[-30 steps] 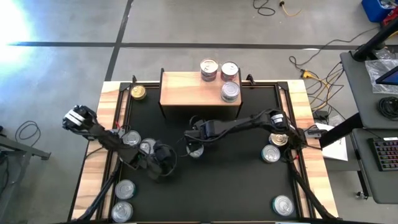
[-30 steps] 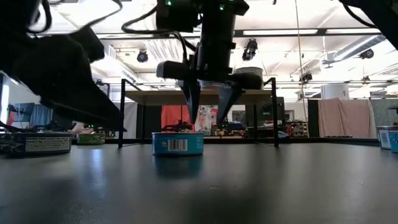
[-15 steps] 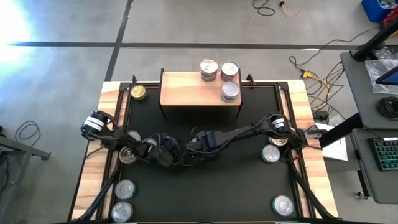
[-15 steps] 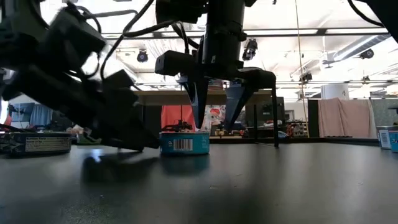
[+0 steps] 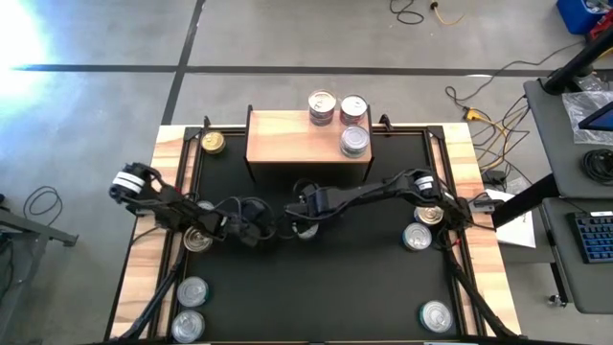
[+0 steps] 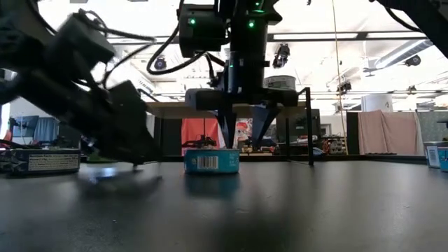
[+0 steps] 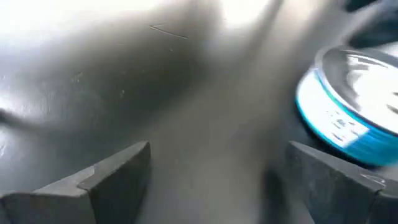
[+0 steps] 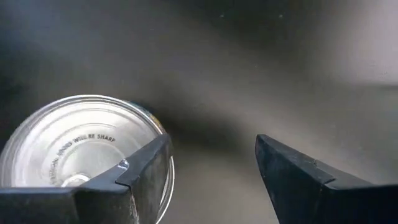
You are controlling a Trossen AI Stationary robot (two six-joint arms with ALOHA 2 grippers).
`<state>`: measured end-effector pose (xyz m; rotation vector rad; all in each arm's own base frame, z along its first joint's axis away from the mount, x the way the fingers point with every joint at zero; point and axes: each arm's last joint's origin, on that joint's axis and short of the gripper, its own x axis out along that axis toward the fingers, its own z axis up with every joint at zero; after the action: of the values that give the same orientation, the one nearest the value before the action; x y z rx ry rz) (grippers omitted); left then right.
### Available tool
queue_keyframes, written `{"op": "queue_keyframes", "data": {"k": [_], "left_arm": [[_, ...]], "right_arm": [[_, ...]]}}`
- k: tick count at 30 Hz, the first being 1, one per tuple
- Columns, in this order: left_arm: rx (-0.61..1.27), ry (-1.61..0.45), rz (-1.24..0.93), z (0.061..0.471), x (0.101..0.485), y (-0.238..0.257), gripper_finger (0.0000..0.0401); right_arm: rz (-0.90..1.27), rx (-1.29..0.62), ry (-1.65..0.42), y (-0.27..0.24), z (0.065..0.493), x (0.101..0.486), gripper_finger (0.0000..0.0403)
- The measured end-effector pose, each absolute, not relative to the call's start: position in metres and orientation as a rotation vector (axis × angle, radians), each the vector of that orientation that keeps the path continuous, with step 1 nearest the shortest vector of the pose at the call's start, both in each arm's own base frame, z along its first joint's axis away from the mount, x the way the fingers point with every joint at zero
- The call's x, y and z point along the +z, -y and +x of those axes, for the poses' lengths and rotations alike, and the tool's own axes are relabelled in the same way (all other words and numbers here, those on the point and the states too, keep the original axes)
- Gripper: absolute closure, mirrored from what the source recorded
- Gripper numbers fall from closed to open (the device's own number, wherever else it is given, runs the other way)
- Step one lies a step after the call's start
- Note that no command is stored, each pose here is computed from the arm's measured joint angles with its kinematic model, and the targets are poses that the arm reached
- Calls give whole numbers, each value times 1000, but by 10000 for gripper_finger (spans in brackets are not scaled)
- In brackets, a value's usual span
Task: Stack canned seafood by type on shelf
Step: Put the yellow-blue tuna can on the shelf
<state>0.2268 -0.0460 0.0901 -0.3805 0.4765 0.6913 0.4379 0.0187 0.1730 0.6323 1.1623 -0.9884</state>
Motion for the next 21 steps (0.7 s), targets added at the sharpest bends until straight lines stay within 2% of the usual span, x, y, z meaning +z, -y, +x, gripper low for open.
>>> {"op": "queue_keyframes", "data": {"k": [6,10,18,21], "left_arm": [[510,-483,-422,211,104,71,45],[469,-532,-392,204,104,84,45],[396,-595,-252,227,101,101,45],[341,-632,-202,243,98,109,45]], "right_arm": [[650,-955,-1187,-21,438,171,170],[690,-884,-1250,-40,436,171,170],[854,-758,-1325,-82,433,173,170],[854,-727,-1308,-92,431,181,170]]}}
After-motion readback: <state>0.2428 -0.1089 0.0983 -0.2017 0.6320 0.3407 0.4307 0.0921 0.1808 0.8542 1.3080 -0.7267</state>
